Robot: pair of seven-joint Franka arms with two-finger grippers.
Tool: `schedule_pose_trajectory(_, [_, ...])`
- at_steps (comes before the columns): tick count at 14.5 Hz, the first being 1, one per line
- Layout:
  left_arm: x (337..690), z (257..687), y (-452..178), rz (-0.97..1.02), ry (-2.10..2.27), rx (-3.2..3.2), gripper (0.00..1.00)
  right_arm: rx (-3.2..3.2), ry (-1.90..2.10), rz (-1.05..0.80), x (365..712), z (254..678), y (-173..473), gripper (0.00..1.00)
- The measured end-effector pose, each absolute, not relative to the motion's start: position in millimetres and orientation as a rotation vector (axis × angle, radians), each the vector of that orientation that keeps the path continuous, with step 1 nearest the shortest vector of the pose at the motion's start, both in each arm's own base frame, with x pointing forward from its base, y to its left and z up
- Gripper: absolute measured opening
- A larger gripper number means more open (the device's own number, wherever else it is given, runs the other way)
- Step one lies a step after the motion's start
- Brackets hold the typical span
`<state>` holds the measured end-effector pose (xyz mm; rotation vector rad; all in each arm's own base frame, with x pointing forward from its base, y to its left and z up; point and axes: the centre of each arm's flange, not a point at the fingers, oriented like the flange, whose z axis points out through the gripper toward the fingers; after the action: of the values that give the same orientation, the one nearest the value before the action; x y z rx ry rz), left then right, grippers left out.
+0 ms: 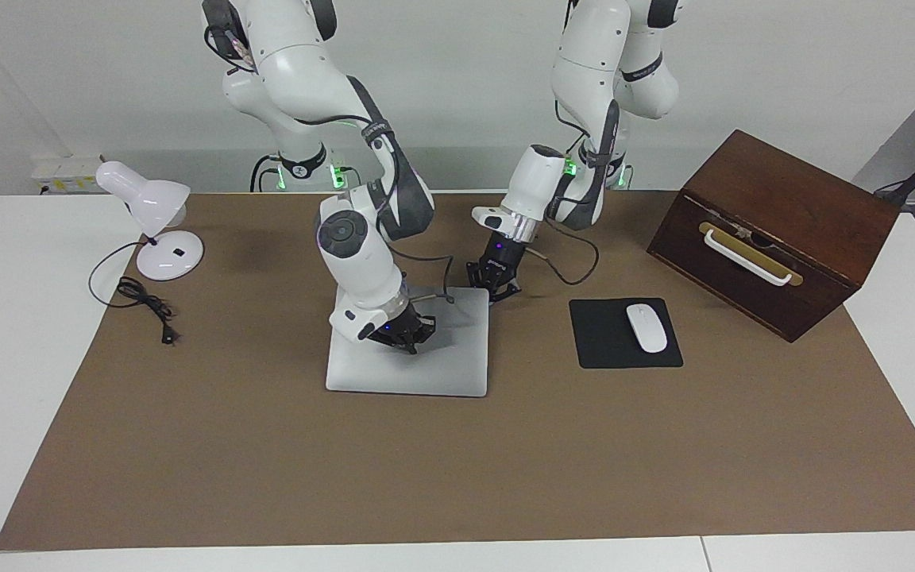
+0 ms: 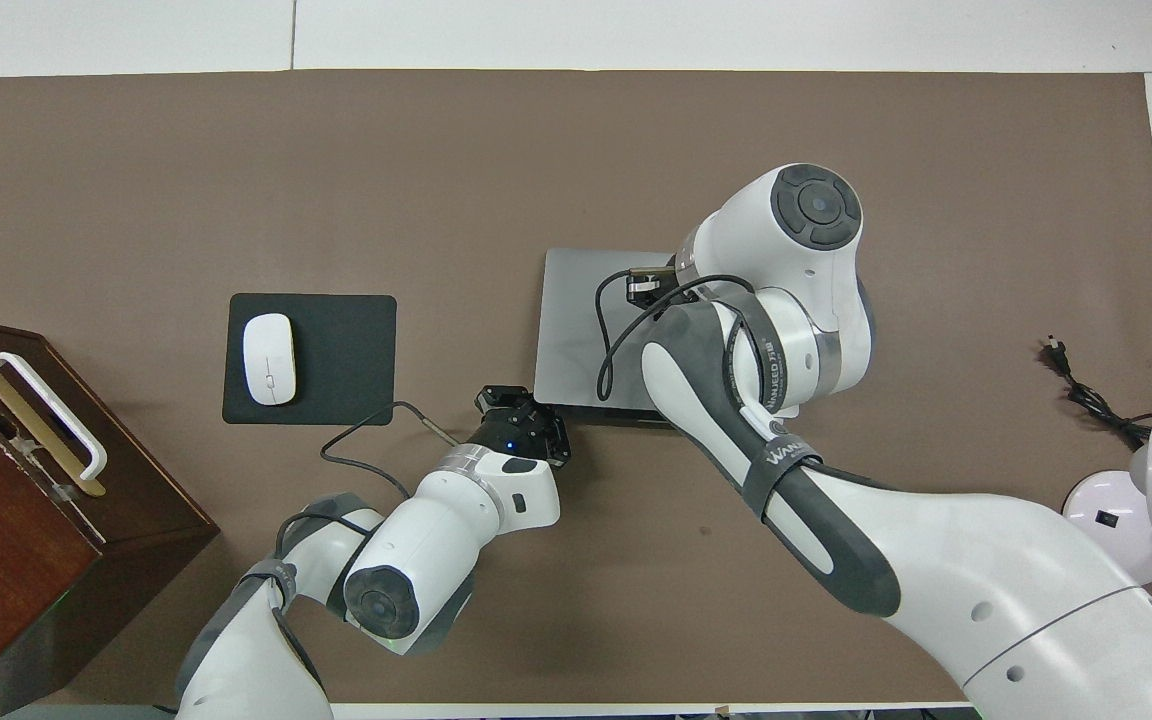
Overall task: Close laptop with both arms
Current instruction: 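Press the lid fully shut onto the base with the right gripper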
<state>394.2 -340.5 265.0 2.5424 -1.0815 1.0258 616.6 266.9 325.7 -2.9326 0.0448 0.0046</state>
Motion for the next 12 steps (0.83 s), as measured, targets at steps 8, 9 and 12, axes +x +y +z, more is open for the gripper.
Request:
schedule_pose_trajectory(8, [394.2, 264.9, -340.5, 1.029, -1.099, 2.539, 0.01, -2.933, 0.045, 0.005, 616.4, 324.3, 267.9, 0.01])
schedule_pose_trajectory(9, [394.2, 264.9, -340.5, 1.030, -1.101, 2.538, 0.01, -2.934, 0.046, 0.014, 616.3, 326.2, 266.7, 0.01])
schedule_pose_trajectory(12, [394.2, 264.9, -340.5, 1.031, -1.104, 2.537, 0.01, -2.929, 0.052, -0.003, 617.6, 347.3, 260.4, 0.01])
